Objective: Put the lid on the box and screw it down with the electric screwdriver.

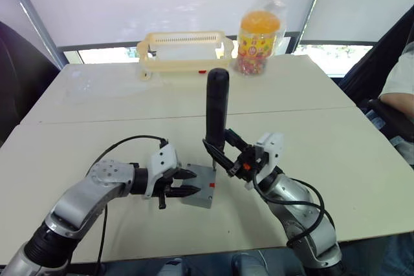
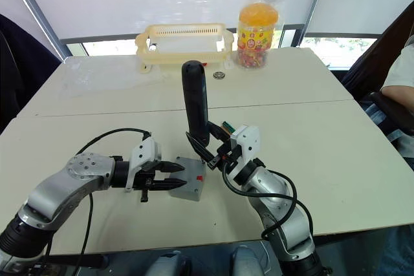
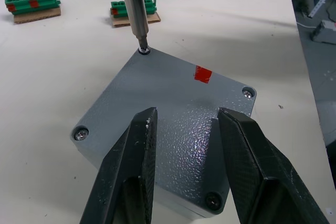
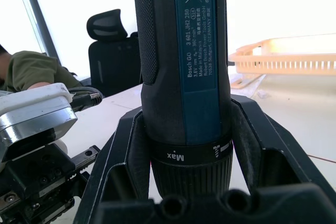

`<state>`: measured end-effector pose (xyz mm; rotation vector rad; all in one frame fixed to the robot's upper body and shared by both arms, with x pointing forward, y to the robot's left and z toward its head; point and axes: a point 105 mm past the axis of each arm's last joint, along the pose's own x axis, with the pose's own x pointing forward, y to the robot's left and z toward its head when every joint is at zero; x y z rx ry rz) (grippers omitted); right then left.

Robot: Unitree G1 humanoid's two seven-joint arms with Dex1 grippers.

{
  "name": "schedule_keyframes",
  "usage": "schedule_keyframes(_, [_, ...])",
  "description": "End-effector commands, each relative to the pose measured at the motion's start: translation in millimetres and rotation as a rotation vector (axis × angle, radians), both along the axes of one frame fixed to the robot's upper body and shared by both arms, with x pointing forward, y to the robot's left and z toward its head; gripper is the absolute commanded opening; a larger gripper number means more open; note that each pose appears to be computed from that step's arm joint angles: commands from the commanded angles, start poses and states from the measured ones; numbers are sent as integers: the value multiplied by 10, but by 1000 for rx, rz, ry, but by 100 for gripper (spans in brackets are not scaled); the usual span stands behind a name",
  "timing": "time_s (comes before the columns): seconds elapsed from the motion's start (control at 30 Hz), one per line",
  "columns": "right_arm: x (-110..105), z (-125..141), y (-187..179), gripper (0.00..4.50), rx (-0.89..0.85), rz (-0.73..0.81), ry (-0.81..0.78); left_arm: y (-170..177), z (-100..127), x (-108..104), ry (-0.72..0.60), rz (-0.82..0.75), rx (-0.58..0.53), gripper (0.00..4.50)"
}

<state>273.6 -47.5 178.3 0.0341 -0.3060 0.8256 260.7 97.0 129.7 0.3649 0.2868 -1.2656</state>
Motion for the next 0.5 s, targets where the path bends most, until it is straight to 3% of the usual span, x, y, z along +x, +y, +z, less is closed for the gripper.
schedule_keyframes(0.03, [27, -270, -28, 177, -63, -14, 93, 59, -70, 5, 21, 25, 22, 183])
schedule_keyframes(0.5, [19, -485, -60, 177, -110, -16, 125, 63, -66, 7, 21, 31, 23, 183])
